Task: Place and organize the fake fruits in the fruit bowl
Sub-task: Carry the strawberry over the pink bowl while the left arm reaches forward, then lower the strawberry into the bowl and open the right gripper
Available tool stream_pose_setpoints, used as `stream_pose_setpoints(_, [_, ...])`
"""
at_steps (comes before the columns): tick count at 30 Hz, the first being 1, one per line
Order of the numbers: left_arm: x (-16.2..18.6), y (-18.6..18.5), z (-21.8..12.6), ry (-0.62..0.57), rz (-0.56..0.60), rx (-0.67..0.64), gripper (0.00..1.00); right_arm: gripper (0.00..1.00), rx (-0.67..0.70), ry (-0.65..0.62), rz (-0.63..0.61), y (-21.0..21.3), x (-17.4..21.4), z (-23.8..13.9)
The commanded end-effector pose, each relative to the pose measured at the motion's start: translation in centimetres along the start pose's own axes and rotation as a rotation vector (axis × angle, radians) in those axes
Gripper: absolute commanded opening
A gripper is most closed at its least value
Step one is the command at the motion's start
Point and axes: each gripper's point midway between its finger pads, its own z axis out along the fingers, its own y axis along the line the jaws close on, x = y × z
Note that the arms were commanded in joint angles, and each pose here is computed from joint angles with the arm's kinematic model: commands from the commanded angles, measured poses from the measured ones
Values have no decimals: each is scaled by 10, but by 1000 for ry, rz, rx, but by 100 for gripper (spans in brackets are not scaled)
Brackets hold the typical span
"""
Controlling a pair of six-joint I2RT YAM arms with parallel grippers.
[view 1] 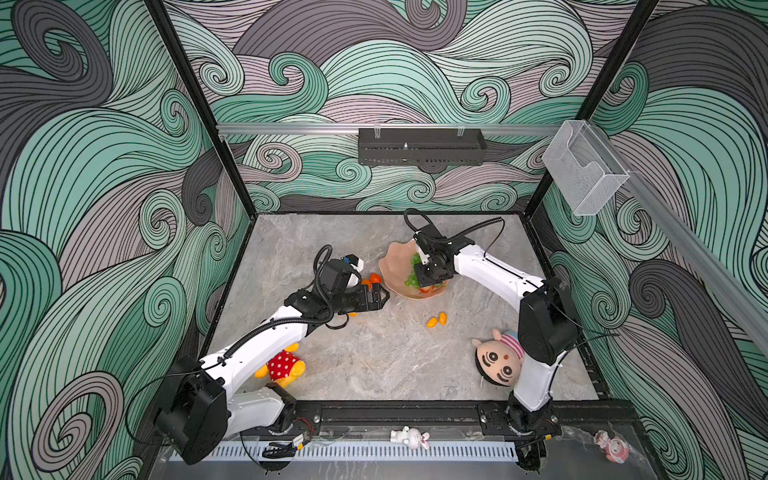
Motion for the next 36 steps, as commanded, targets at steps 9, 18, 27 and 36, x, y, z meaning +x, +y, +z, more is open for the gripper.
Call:
stream_pose_setpoints(9, [-4,-4,-6,-17,22,-4,99,3,-97,7,3,26,-21,13])
stream_pose_setpoints(18, [-2,1,-10,-26,20,-24,99,26,-164,-11,15,42,-32,11])
stream_pose_setpoints(27, [-18,24,-30,-135,17,-171,99,31,-213,-98,-7,54,-41,-9])
stream_pose_setpoints(36, [-32,53,-54,-208,-68,-221,99,31,-236,-122,-111,104,-48,-12])
